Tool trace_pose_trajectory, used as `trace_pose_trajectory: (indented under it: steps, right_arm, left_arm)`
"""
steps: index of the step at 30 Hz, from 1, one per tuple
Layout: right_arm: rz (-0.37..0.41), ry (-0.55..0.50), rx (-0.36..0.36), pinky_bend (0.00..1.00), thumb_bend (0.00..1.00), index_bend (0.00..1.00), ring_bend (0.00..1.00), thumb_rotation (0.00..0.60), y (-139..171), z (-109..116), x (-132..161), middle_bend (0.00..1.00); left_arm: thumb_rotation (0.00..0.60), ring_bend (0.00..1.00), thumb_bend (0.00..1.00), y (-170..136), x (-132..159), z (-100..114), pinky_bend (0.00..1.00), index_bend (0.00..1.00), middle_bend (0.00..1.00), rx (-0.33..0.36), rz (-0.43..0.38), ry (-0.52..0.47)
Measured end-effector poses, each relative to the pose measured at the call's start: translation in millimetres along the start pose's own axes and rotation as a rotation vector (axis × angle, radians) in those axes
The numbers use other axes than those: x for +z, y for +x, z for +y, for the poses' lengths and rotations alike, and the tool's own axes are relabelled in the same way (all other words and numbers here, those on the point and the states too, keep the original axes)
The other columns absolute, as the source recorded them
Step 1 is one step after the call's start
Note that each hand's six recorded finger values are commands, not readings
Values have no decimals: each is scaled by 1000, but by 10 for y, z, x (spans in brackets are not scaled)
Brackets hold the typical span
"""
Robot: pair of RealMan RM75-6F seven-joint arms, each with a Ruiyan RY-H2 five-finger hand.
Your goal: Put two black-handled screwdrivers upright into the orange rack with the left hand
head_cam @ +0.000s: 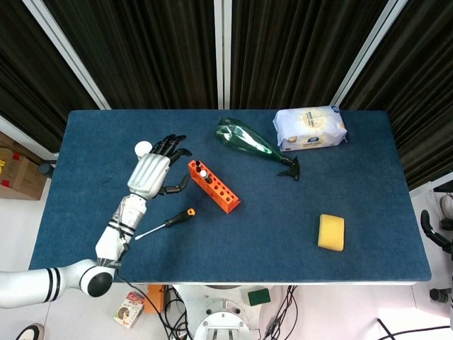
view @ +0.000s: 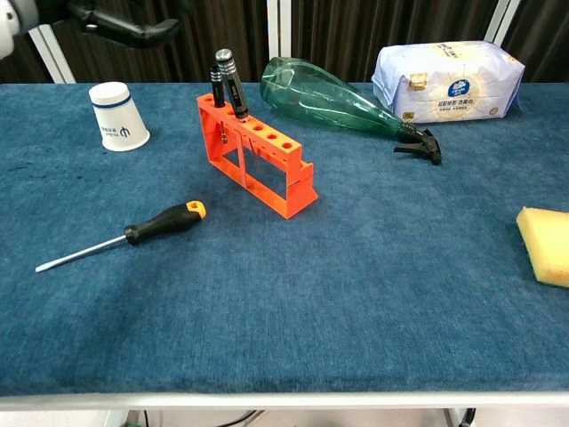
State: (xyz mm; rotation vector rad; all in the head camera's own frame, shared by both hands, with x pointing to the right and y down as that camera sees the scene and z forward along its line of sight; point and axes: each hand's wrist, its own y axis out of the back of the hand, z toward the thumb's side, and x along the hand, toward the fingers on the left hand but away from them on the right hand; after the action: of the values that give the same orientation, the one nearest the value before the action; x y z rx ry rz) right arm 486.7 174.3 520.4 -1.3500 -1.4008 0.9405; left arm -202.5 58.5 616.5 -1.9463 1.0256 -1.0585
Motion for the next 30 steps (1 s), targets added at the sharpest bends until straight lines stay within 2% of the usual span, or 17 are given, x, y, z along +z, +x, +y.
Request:
trace_pose_trajectory:
  steps: [3, 5, 14, 30]
  right_arm:
    - [3, 0, 1, 0, 385, 0, 0, 600, -3, -14, 10, 0]
    - [5, -1, 2, 0, 385, 0, 0, 600, -3, -22, 20, 0]
    - [2, 3, 5, 0, 386, 0, 0, 600, 9, -34, 23, 0]
    - [-5, -3, 4, 0, 384, 0, 0, 600, -13, -17, -18, 0]
  left_arm:
    - [552, 8, 396, -101, -130, -31, 151, 560, 73, -4, 30, 39]
    - [578, 9, 395, -123, -159, -57, 151, 576, 76, -14, 42, 29]
    - [600, 9, 393, -72, -73, -276, 153, 608, 90, -78, 51, -78]
    - [600, 9, 388, 171, 128, -378, 154, 625, 97, -124, 64, -156]
